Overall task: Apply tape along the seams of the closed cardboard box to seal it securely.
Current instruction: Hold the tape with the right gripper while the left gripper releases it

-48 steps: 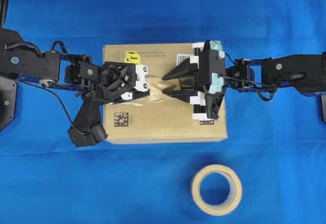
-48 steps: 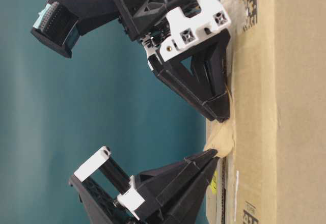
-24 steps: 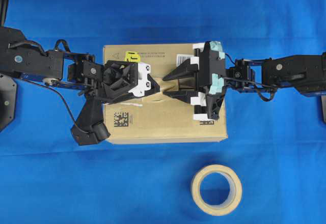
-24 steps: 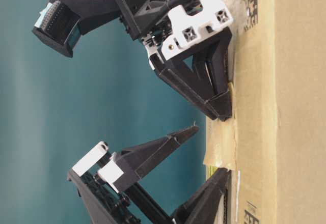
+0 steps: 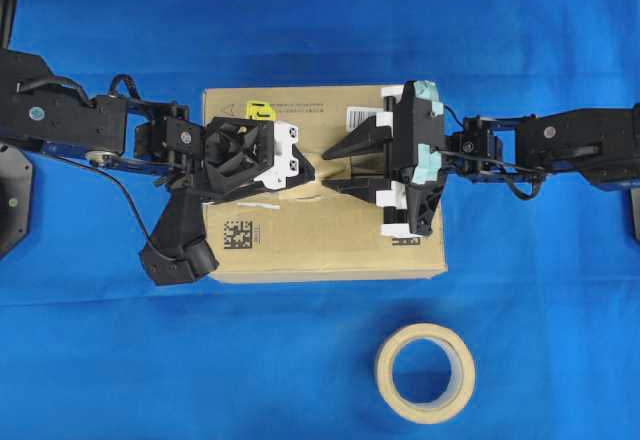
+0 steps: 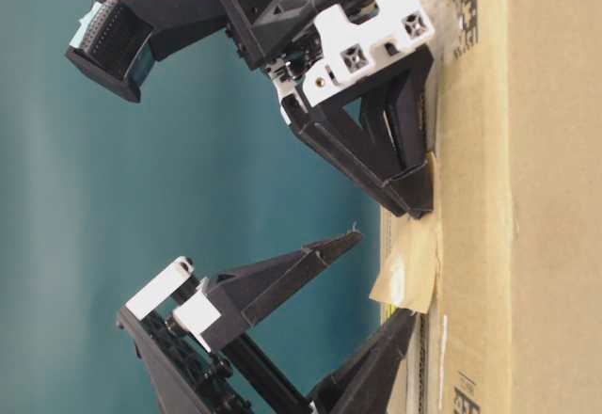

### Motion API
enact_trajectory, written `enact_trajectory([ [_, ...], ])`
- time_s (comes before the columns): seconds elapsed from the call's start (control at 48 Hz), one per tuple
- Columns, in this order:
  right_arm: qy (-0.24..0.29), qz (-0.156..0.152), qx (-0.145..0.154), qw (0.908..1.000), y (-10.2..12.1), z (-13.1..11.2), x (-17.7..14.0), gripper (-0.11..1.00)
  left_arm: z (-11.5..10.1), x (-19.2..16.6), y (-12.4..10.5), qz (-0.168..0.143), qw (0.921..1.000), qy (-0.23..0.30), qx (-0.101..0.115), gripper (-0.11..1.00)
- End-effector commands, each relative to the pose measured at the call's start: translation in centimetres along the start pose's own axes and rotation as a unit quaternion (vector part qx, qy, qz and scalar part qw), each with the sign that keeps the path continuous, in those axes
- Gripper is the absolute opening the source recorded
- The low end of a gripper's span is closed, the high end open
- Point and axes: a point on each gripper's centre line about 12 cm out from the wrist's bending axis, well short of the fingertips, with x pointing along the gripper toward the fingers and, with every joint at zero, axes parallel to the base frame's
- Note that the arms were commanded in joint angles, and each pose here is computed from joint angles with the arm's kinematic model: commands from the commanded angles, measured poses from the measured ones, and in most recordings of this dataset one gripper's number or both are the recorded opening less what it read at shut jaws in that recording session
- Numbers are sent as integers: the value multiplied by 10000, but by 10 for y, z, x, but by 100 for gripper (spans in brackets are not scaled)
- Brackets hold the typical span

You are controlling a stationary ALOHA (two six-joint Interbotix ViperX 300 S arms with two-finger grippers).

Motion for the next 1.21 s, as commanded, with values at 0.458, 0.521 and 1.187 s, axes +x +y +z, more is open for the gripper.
enact_trajectory([
  [0.458,90,-30,71,9999,-1,-2,-3,49,-2,-8,9,77,10000,23,-29,64],
  [0.521,98,-24,67,9999,-1,-3,-3,49,-3,-9,9,92,9999,28,-34,63],
  [1.187,90,-30,71,9999,-1,-3,-5,50,-7,-24,14,315,9994,73,-160,63],
])
